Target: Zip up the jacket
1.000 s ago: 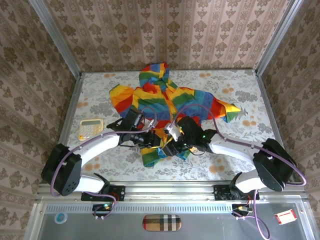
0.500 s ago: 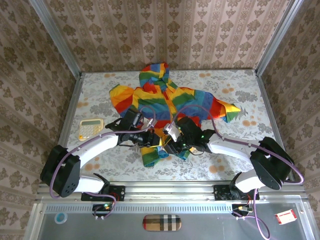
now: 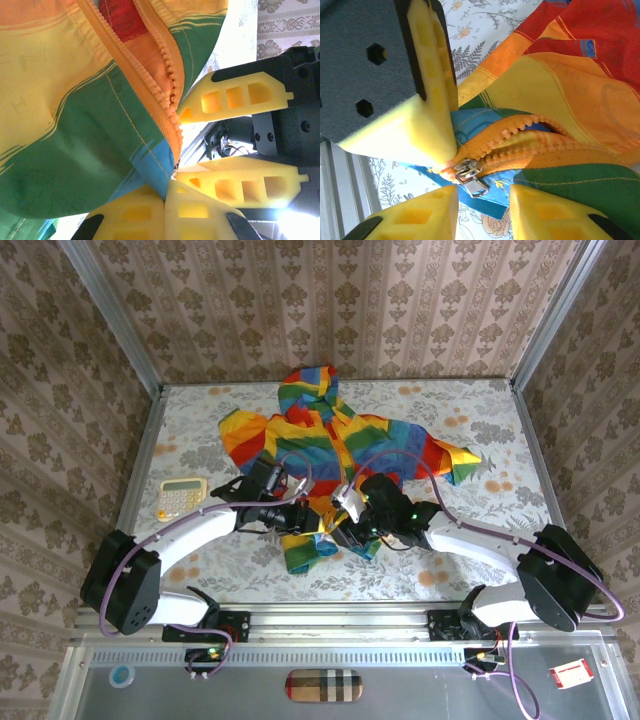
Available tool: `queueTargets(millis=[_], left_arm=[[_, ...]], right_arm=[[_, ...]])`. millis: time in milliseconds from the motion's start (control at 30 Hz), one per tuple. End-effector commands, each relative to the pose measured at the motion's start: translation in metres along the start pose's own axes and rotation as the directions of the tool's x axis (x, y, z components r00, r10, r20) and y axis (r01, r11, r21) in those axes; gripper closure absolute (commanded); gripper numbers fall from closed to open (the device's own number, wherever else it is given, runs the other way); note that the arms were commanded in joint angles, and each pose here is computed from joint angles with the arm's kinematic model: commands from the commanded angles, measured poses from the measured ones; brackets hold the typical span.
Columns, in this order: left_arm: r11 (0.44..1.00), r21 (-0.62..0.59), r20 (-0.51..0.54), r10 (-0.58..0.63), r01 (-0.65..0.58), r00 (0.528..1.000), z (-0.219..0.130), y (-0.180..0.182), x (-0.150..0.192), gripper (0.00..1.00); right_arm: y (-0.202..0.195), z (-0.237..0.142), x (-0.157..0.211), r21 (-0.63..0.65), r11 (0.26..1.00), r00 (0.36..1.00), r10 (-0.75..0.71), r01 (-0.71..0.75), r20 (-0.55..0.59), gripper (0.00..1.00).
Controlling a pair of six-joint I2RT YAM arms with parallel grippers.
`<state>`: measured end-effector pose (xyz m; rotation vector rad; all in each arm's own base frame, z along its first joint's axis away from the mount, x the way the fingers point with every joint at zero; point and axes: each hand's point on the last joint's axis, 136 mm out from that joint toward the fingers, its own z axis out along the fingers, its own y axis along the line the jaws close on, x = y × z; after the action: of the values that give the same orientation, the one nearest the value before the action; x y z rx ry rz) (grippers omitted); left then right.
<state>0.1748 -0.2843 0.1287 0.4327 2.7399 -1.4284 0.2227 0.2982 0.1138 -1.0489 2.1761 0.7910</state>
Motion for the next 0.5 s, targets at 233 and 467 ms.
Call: queueTargets(millis=[233,467], left_arm=[[0.999,0.018,0.000,0.037,-0.037,0.999,-0.006,-0.012,-0.002,1.00],[0.999,0.015,0.000,0.038,-0.038,0.999,-0.006,-0.012,-0.002,1.00]], right_arm=[[0.006,0.009,-0.004,-0.045,0.997,0.998,-0.059,0.058,-0.021,0.78],[0.006,0.015,-0.011,-0.050,0.996,0.997,-0.072,0.073,0.019,0.75]])
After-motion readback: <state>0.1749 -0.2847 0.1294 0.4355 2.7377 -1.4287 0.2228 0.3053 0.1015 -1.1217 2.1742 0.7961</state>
